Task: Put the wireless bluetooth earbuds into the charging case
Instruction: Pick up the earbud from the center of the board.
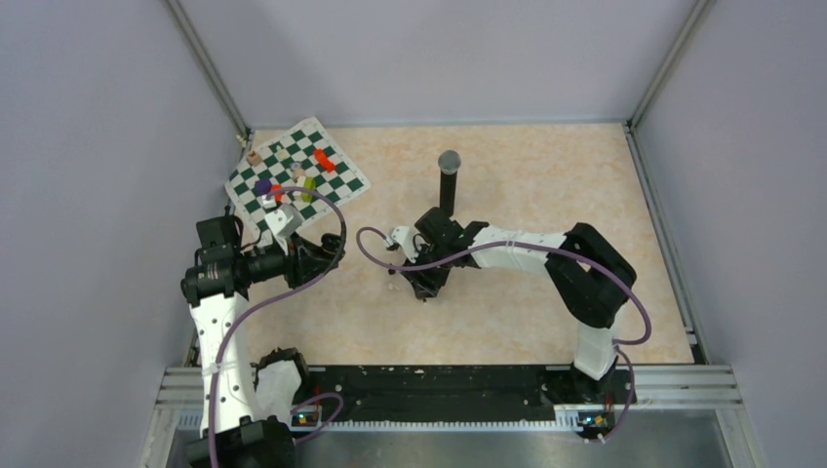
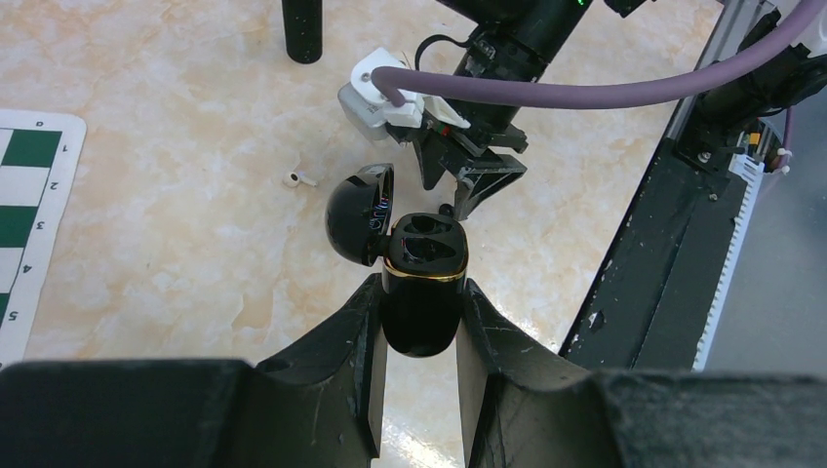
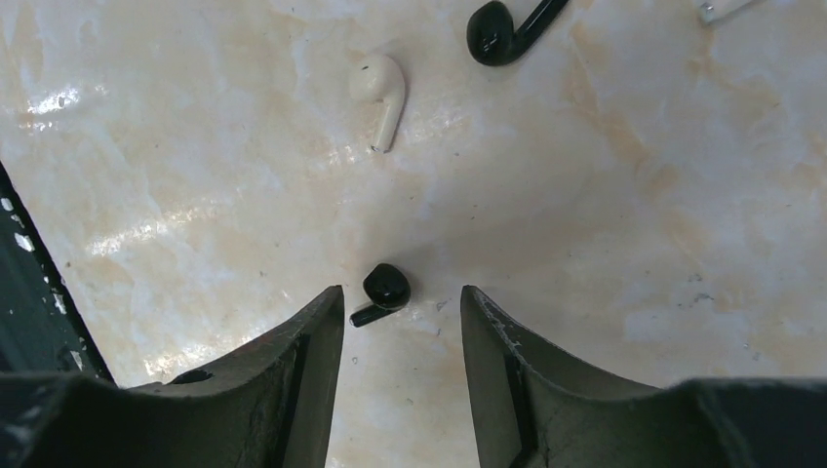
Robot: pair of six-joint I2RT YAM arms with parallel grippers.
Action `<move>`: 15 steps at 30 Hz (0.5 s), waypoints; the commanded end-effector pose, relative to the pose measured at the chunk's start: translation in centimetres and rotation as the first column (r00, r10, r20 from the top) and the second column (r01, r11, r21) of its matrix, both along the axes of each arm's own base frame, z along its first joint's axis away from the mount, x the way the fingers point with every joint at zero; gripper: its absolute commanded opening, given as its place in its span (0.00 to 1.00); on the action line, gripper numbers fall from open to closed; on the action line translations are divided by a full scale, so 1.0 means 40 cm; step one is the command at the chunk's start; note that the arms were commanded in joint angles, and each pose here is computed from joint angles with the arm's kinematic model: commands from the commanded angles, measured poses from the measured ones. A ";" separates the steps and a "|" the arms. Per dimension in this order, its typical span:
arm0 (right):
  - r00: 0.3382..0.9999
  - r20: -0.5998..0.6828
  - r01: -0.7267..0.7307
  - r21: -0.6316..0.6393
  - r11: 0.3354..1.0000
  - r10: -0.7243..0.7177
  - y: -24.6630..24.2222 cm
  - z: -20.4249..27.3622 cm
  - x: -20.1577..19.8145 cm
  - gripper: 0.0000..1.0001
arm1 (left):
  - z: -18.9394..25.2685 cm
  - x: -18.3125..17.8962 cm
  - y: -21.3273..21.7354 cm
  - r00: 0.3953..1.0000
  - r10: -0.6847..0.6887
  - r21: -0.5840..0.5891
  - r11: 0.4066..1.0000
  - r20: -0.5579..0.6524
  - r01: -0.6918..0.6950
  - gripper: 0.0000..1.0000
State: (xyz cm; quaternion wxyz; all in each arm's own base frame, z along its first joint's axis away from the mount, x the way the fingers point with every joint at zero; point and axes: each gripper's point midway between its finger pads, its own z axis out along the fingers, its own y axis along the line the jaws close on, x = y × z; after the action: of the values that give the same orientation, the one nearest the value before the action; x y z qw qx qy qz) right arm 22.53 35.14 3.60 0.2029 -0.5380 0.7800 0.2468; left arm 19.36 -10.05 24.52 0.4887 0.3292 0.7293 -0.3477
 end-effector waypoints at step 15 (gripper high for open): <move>0.992 -0.122 0.000 0.023 1.000 0.003 0.016 -0.013 -0.008 0.41 | 0.011 -0.004 -0.005 0.999 -0.019 -0.018 1.000 0.028 0.020 0.00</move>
State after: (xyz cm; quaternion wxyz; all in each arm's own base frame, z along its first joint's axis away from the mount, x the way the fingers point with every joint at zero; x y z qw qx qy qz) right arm 21.58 35.04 2.62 0.1573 -0.5251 0.7888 0.2781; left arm 19.32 -10.01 24.48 0.4883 0.3283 0.7300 -0.3476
